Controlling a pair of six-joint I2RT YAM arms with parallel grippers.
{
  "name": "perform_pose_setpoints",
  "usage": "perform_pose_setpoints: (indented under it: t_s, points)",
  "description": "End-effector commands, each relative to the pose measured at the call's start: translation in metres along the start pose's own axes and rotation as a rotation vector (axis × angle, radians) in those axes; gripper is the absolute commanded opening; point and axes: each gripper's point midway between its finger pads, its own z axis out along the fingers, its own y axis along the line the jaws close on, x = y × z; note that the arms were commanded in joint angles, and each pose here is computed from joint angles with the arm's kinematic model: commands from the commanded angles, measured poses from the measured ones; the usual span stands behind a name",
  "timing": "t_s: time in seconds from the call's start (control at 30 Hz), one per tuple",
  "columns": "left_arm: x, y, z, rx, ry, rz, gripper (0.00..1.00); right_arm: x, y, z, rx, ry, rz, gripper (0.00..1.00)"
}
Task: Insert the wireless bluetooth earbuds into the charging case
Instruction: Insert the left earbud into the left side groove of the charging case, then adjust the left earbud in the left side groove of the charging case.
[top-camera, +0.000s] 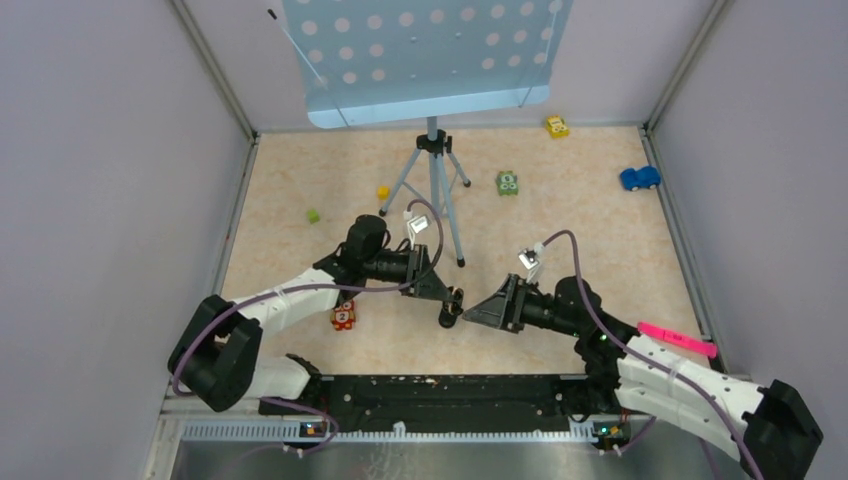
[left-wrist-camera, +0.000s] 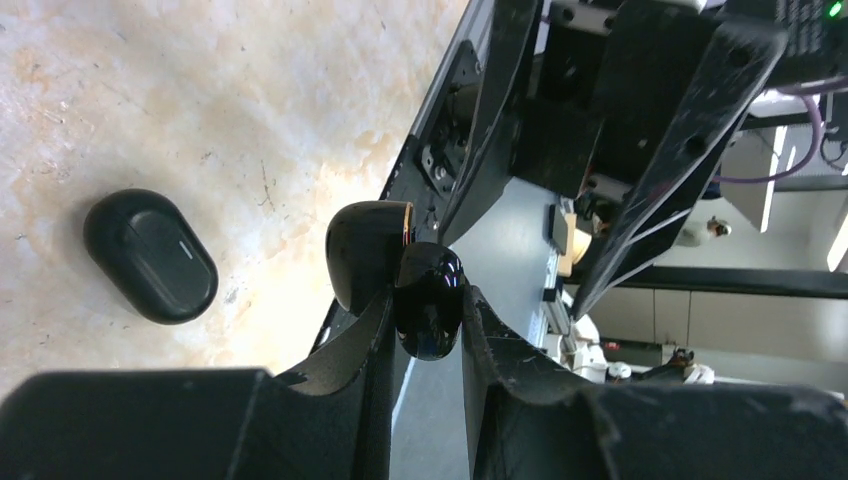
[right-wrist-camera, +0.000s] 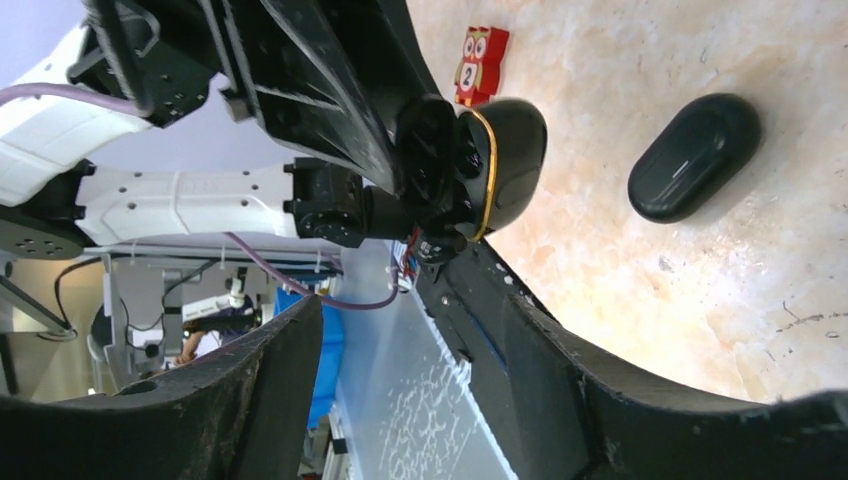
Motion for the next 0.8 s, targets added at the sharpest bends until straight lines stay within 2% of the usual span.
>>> perform_pose_setpoints:
  t_s: [0.0, 0.3, 0.77]
  points:
    - [-0.024, -0.026, -0.003, 0.055, -0.122, -0.024, 0.00, -0.005, 0.023, 0.009, -0.063, -0.013, -0.056, 0.64]
    - [-0.025, -0.024, -0.001, 0.048, -0.113, -0.025, 0.00, -0.005, 0.042, 0.015, -0.144, 0.002, -0.077, 0.58]
    - [-0.028, -0.025, -0.001, 0.053, -0.119, -0.003, 0.00, -0.013, 0.054, 0.014, -0.174, -0.026, -0.102, 0.58]
